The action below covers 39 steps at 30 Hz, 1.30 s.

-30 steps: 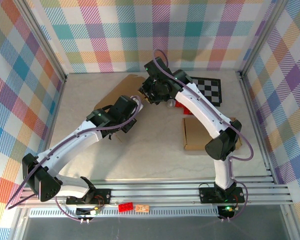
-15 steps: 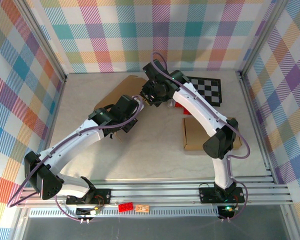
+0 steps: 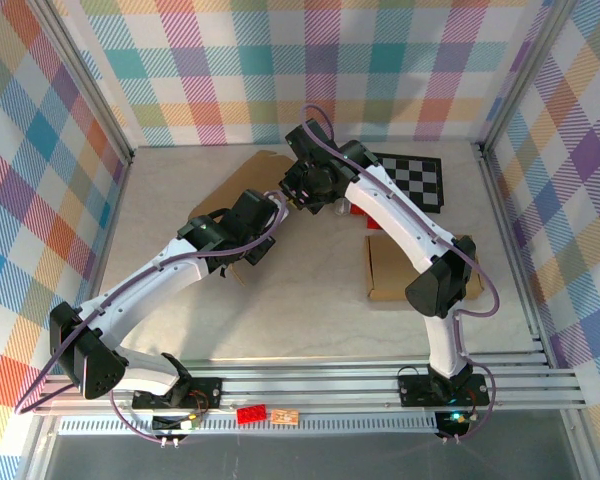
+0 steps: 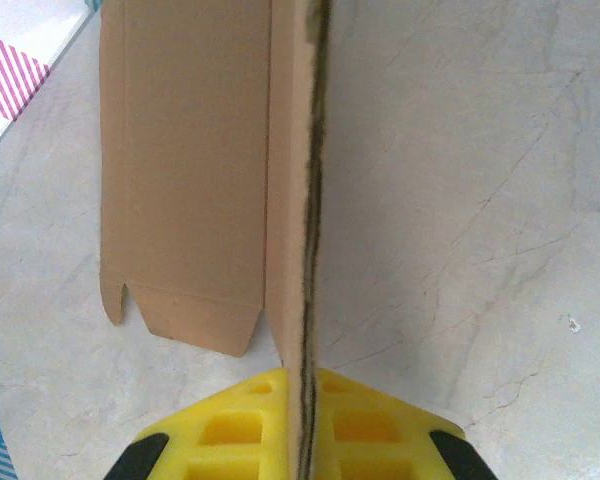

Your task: Fold the paper box

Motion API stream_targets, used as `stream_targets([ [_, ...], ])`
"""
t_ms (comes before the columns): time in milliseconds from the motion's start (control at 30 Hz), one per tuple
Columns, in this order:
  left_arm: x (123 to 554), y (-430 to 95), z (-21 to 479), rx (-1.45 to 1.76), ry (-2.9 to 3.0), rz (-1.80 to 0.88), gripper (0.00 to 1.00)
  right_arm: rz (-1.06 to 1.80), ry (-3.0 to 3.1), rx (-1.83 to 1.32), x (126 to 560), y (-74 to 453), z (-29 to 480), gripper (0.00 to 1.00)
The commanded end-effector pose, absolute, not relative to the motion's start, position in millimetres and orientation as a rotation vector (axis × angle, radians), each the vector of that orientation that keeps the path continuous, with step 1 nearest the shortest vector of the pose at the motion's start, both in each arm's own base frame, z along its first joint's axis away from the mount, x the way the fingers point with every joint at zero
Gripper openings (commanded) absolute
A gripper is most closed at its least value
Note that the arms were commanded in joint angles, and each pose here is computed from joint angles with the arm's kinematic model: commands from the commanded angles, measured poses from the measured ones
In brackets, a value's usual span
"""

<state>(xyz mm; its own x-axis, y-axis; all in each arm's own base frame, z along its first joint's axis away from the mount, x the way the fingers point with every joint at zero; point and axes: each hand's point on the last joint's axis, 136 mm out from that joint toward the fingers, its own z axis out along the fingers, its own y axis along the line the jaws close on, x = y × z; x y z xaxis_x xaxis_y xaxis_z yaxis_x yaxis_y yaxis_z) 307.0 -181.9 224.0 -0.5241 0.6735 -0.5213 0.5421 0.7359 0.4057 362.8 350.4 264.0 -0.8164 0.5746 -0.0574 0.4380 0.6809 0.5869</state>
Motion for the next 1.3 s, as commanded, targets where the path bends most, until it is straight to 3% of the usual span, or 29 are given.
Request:
stream_targets([
  [0, 313.4, -185.6, 239.8, 0.857, 2.232, 0.225, 0.0, 0.844, 2.655, 0.8, 359.9, 351.9, 270.9, 0.06],
  [33, 314.5, -185.1, 243.3, 0.841, 2.227, 0.225, 0.07, 0.845, 2.651, 0.796, 359.8, 351.4, 272.5, 0.03],
  [67, 315.4, -184.4, 247.3, 0.819, 2.222, 0.223, 0.25, 0.853, 2.646, 0.794, 360.1, 351.7, 274.0, 0.0],
  [133, 316.3, -185.3, 263.2, 0.775, 2.193, 0.194, 0.44, 0.88, 2.624, 0.766, 362.4, 353.4, 281.6, 0.0],
  [200, 317.6, -184.4, 288.0, 0.698, 2.152, 0.147, 0.56, 0.911, 2.593, 0.732, 365.4, 355.5, 291.1, 0.0],
  [300, 318.0, -182.2, 331.2, 0.548, 2.087, -0.015, 0.63, 0.948, 2.547, 0.681, 370.7, 356.8, 306.7, 0.0],
  [433, 320.0, -160.6, 376.0, 0.303, 2.022, -0.212, 0.64, 1.042, 2.496, 0.625, 375.9, 361.7, 327.1, 0.0],
  [567, 328.8, -117.5, 382.0, 0.022, 2.033, -0.311, 0.61, 1.113, 2.416, 0.566, 374.9, 361.3, 357.1, 0.0],
  [767, 337.4, -62.5, 336.7, -0.317, 2.128, -0.378, 0.6, 1.19, 2.315, 0.569, 346.9, 345.1, 404.3, 0.0],
  [900, 349.3, -48.6, 296.9, -0.452, 2.228, -0.467, 0.66, 1.208, 2.287, 0.619, 319.7, 331.8, 423.2, 0.0],
  [1167, 388.0, -55.2, 211.6, -0.564, 2.454, -0.673, 0.55, 1.434, 2.189, 0.661, 301.2, 347.1, 477.4, 0.0],
  [1267, 386.5, -50.7, 206.4, -0.585, 2.457, -0.645, 0.55, 1.473, 2.26, 0.772, 308.5, 367.3, 461.4, 0.0],
])
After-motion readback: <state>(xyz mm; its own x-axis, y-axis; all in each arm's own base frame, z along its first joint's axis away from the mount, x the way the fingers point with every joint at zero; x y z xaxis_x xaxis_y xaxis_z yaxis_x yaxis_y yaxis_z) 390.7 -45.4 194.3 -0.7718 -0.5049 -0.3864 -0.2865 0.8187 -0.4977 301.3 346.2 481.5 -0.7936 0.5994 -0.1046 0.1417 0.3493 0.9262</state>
